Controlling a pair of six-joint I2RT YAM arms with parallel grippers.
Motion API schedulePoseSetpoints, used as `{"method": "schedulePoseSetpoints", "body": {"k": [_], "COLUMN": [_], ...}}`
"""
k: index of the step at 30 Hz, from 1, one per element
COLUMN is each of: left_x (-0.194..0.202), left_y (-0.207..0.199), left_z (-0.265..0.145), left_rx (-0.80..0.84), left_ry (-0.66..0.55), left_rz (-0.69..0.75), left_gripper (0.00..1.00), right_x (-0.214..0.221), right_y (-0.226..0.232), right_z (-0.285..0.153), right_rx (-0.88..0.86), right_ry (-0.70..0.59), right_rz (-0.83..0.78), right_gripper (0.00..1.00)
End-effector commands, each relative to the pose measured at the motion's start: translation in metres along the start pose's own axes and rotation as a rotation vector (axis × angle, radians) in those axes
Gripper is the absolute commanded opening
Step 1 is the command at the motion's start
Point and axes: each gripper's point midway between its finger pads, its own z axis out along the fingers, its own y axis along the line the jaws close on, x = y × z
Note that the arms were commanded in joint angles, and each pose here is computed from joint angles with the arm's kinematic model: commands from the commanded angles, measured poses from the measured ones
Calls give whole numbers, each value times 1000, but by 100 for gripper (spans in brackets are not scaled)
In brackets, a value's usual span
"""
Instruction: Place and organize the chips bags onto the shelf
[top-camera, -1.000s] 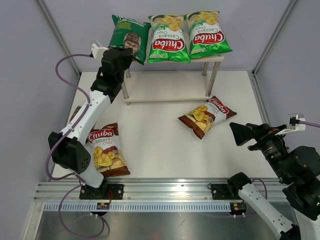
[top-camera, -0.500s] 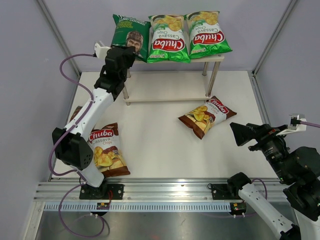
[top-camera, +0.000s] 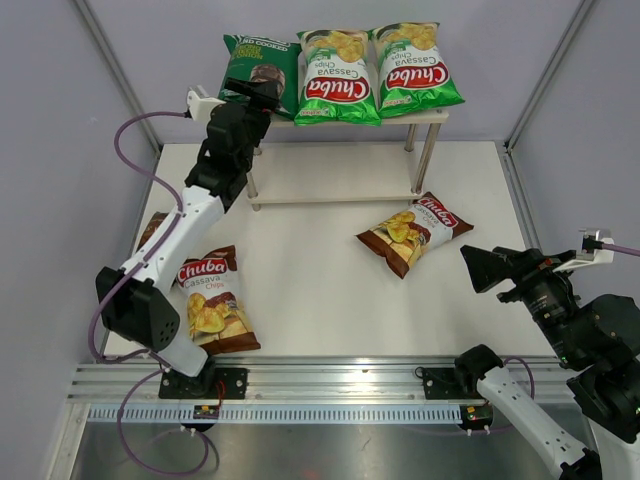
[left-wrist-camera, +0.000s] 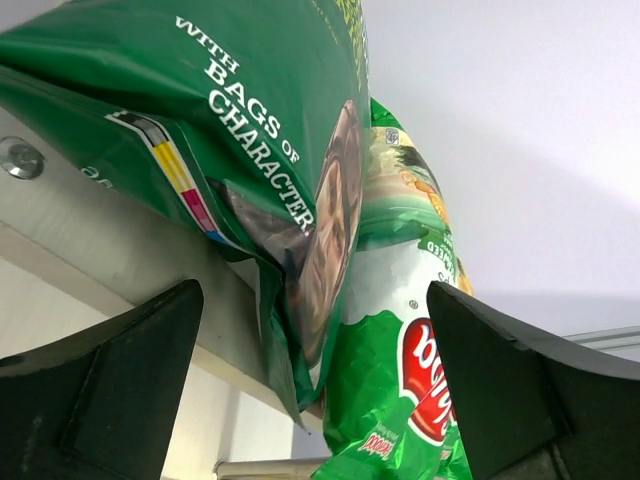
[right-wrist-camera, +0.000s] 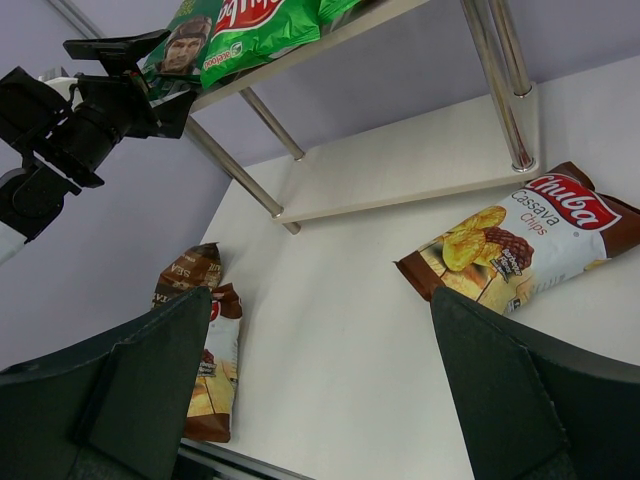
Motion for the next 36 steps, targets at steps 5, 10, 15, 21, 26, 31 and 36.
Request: {"method": "schedulePoseSetpoints", "body": {"k": [5, 10, 15, 21, 26, 31, 36], "left_x": [-14, -32, -56, -74, -68, -29, 31], "left_y": [15, 26, 19, 33, 55, 82, 112], "left_z": [-17, -40, -73, -121, -156, -169, -176], "left_rx": [-60, -105, -79, -90, -68, -22, 41], "left_ry": [-24, -62, -99, -90, -15, 185, 424], "left_rz": [120, 154, 180, 269, 373, 511, 548], "left_gripper": [99, 99, 99, 99, 99, 99, 99], "right_x": [-7, -1, 22, 61, 93, 131, 170], "right_y": [6, 5, -4, -40, -54, -86, -113], "right_z": [-3, 2, 27, 65, 88, 113, 136], "right_rx": [-27, -24, 17, 188, 227, 340, 426], "right_ry": [-26, -6, 77, 193, 252, 303, 356], "right_rz": [9, -6, -37, -63, -56, -61, -21], "right_gripper": [99, 99, 100, 99, 99, 100, 99]}}
